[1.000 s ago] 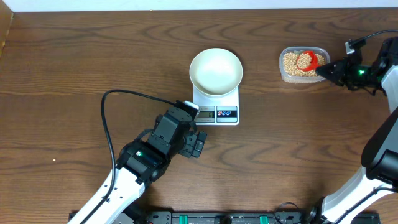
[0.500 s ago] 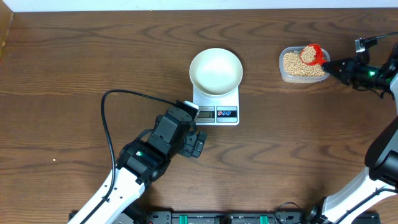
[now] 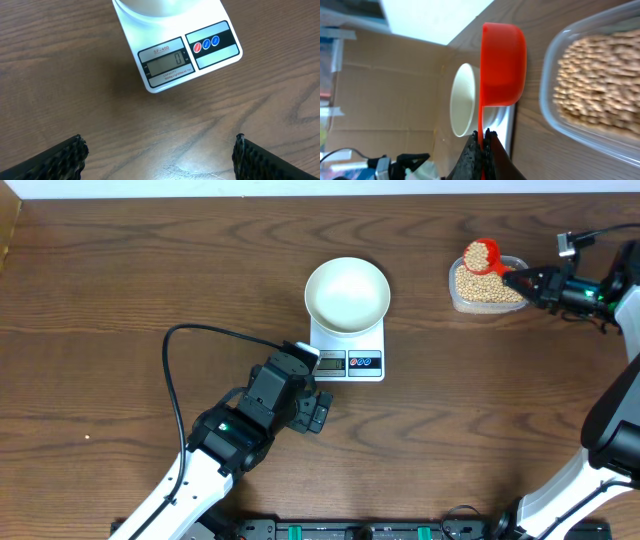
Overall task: Scoop item into bowl and weigh 50g on scale
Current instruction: 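Carry the filled scoop with the right gripper over the white bowl, then tip the scoop with the right gripper to pour soybeans into bowl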
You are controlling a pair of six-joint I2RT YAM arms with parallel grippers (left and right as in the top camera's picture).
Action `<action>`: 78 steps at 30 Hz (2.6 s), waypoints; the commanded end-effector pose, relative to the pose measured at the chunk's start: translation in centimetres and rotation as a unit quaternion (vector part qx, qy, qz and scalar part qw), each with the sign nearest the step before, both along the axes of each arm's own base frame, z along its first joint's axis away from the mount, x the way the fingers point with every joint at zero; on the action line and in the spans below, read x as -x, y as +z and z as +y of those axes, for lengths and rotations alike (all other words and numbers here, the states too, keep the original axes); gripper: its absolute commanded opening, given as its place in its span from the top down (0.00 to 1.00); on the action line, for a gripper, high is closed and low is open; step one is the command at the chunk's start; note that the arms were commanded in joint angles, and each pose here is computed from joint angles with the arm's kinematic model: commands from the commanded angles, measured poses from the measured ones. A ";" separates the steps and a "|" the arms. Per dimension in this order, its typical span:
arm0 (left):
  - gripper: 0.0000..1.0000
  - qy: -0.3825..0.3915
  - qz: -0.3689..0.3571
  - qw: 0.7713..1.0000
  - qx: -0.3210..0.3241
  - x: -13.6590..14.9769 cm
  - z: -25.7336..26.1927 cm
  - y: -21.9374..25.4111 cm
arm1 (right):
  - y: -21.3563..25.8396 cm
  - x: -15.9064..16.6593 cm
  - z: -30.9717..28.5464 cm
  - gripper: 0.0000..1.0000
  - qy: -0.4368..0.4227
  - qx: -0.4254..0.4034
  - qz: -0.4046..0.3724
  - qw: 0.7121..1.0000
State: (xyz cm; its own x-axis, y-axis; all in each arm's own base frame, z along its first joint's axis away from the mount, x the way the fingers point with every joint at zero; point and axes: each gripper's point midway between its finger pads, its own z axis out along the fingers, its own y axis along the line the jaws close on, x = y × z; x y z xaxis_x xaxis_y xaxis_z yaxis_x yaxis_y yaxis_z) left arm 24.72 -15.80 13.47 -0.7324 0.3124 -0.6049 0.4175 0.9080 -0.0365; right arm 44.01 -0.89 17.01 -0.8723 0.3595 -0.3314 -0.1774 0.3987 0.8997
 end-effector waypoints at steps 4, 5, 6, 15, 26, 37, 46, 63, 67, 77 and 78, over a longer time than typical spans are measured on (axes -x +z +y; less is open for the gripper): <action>0.05 0.001 -0.005 1.000 -0.002 -0.2 0.0 0.3 | 1.3 0.2 4.2 0.99 0.056 -0.053 -0.012 0.997; 0.05 0.001 -0.005 1.000 -0.002 -0.2 0.0 0.3 | 1.5 0.2 4.9 0.99 0.063 -0.058 -0.012 0.996; 0.05 0.001 -0.005 1.000 -0.002 -0.2 0.0 0.3 | 1.6 0.2 5.5 0.99 0.070 -0.060 -0.012 0.996; 0.05 0.001 -0.005 1.000 -0.002 -0.2 0.0 0.3 | 0.9 0.5 11.7 0.99 0.129 -0.036 -0.003 0.991; 0.05 0.001 -0.005 1.000 -0.002 -0.2 0.0 0.3 | -1.2 1.8 17.5 0.99 0.177 0.025 0.016 0.984; 0.05 0.001 -0.005 1.000 -0.002 -0.2 0.0 0.3 | -2.0 2.4 19.9 0.99 0.189 0.088 0.022 0.978; 0.05 0.001 -0.005 1.000 -0.002 -0.2 0.0 0.3 | -1.9 2.5 20.8 0.99 0.206 0.202 0.004 0.957; 0.05 0.001 -0.005 1.000 -0.002 -0.2 0.0 0.3 | -5.1 2.1 22.7 0.99 0.213 0.416 -0.056 0.882; 0.05 0.001 -0.005 1.000 -0.002 -0.2 0.0 0.3 | -5.3 1.8 23.1 0.99 0.217 0.456 -0.085 0.859; 0.05 0.001 -0.005 1.000 -0.002 -0.2 0.0 0.3 | -5.0 1.3 24.6 0.99 0.214 0.530 -0.139 0.809; 0.05 0.001 -0.005 1.000 -0.002 -0.2 0.0 0.3 | -4.8 1.1 24.5 0.99 0.207 0.545 -0.142 0.800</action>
State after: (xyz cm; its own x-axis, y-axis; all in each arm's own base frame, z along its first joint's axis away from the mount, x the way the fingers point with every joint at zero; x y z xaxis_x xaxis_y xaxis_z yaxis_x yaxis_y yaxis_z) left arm 24.71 -15.79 13.47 -0.7326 0.3125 -0.6047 0.4173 0.9081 -0.0362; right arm 41.71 24.06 10.95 -0.7142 -0.5420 -0.4429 -0.6373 0.7652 0.0912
